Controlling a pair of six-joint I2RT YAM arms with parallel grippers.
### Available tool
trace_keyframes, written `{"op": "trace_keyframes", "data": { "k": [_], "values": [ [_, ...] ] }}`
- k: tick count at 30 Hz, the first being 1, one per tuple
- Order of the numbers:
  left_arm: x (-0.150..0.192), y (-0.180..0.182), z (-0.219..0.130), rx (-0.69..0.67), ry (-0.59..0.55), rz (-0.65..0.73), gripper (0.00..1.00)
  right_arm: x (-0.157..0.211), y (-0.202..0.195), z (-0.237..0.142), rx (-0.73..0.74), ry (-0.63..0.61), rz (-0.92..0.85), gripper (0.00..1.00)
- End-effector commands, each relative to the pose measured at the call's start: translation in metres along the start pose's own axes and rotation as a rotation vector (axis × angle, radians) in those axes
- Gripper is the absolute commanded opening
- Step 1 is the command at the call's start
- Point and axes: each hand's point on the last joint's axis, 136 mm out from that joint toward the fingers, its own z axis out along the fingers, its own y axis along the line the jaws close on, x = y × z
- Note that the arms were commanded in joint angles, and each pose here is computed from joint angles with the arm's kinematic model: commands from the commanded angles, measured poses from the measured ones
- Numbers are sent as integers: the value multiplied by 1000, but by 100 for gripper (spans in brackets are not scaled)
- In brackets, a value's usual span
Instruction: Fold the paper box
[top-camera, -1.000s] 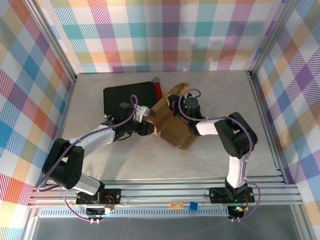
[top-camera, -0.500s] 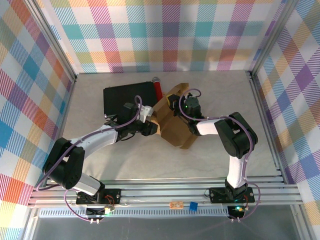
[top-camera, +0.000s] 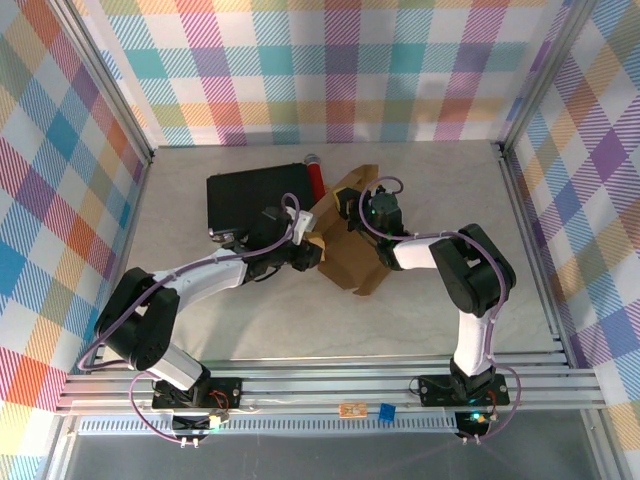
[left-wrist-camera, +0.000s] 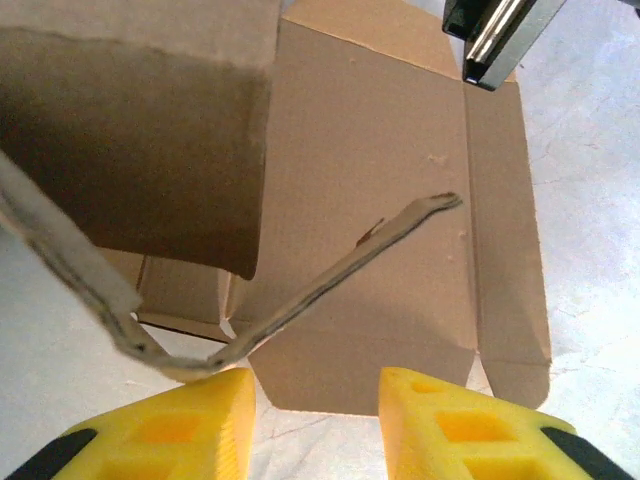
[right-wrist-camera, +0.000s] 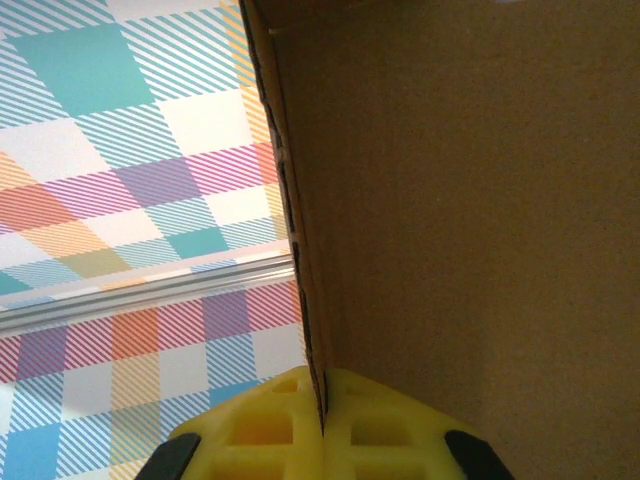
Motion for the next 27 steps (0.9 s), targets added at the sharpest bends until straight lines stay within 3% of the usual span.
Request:
{"op": "trace_keyframes", "data": {
  "k": [1,12,27],
  "values": [
    [-25,7,3,-92,-88,19,37,3,23,1,-44,16,11,0],
    [-31,30,16,-258,-140,-27,35,2,17,0,-32,12,29,0],
    [-52,42,28,-307,-254,-92,27,1,12,6,17,4,41,0]
  ]
}}
